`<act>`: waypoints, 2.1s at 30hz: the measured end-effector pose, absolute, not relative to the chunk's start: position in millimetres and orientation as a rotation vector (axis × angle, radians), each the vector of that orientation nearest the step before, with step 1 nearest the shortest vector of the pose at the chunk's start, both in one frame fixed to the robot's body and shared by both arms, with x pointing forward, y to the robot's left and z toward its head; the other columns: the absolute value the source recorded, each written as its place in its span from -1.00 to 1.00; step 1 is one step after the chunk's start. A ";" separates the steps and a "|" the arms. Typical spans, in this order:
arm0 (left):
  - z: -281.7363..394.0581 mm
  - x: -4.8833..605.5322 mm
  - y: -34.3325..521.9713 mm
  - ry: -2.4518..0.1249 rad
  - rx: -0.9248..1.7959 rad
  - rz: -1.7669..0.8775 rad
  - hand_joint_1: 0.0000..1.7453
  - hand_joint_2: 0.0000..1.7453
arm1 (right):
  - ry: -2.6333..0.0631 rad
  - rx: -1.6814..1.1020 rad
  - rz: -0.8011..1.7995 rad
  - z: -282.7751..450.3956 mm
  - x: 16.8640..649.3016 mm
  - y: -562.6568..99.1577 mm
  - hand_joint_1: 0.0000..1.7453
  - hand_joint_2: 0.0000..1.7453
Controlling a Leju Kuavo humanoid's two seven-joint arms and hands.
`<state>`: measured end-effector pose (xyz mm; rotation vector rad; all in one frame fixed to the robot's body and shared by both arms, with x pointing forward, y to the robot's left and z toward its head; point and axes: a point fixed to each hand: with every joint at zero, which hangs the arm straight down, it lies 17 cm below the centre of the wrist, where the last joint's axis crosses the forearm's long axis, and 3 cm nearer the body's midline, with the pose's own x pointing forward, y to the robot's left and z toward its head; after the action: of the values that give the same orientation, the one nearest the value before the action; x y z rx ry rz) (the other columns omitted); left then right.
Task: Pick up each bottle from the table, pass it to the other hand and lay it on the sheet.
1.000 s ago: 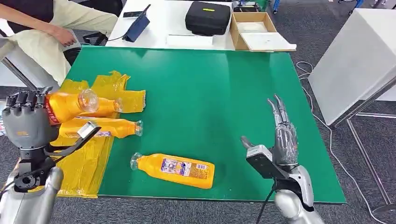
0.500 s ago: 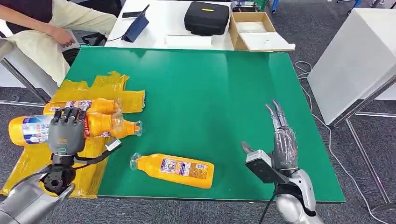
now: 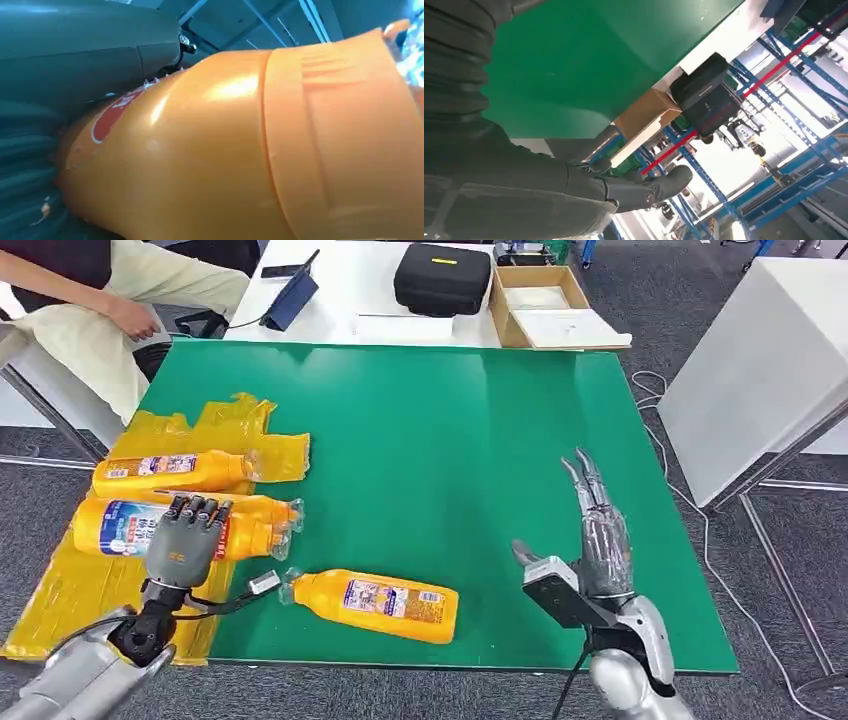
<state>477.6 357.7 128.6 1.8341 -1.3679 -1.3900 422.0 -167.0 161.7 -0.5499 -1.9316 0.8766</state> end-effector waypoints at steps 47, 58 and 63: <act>181.3 513.1 315.1 -1.764 1.306 -0.778 -1.00 1.00 | -1.898 -0.018 0.956 148.9 385.1 -85.8 -1.00 1.00; 228.4 518.8 305.6 -1.889 1.256 -0.623 -1.00 1.00 | -1.983 0.008 0.964 182.6 392.5 -76.6 -1.00 1.00; 232.8 518.8 304.1 -1.899 1.255 -0.615 -1.00 1.00 | -1.989 0.009 0.973 184.2 391.6 -75.3 -1.00 1.00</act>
<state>518.8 304.1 232.8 1.2550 -1.8994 -0.6152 391.6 -75.3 184.2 0.0093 -1.9887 0.9735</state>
